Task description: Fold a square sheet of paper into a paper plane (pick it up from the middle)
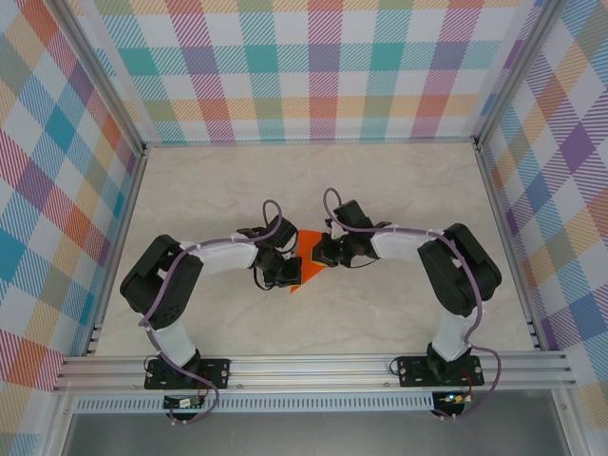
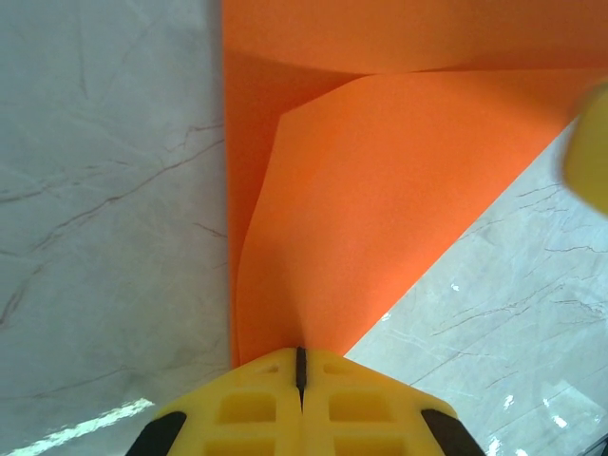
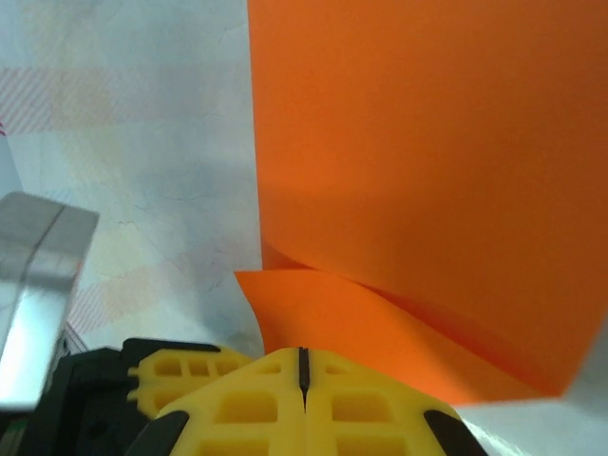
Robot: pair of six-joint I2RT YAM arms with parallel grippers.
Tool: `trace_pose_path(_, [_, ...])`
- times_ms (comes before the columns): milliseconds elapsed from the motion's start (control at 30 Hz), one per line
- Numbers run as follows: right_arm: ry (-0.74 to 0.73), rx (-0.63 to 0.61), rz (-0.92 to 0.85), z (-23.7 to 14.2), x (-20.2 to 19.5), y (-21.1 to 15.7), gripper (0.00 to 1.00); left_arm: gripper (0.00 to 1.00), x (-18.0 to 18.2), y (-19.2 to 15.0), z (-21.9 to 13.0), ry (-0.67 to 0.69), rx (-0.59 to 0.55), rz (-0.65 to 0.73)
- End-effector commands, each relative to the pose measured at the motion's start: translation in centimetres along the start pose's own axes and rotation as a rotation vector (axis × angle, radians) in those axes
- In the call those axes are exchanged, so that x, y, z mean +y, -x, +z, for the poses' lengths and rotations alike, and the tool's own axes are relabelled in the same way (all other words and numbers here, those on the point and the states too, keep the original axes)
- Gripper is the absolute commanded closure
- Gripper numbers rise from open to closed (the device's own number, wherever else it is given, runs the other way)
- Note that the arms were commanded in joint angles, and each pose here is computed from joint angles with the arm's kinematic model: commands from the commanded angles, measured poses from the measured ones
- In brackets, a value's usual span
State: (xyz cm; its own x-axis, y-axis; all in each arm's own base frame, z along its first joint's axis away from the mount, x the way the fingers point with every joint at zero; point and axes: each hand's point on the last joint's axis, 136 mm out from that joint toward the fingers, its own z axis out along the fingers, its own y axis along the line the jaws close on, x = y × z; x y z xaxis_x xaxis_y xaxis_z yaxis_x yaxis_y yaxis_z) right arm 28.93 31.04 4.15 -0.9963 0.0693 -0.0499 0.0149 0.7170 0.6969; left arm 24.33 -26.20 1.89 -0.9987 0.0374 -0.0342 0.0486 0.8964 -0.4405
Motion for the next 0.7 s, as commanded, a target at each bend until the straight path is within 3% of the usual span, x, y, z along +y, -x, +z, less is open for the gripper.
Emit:
trace_pose_path(0, [-0.006,0.048,0.020,1.3,-0.1,-0.4,1.00,1.00,1.2,-0.4,-0.2,0.044,0.017,-0.014])
trace_pose_path(400, [-0.141,0.069,0.081,2.4,-4.3,-1.6,1.00,0.98,-4.4,3.7,-3.2,-0.212,-0.186,-0.108])
trace_pose_path(667, [-0.174,0.083,0.094,2.6,-5.1,-2.0,1.00,0.96,-3.8,3.4,-0.5,-0.210,-0.125,-0.116])
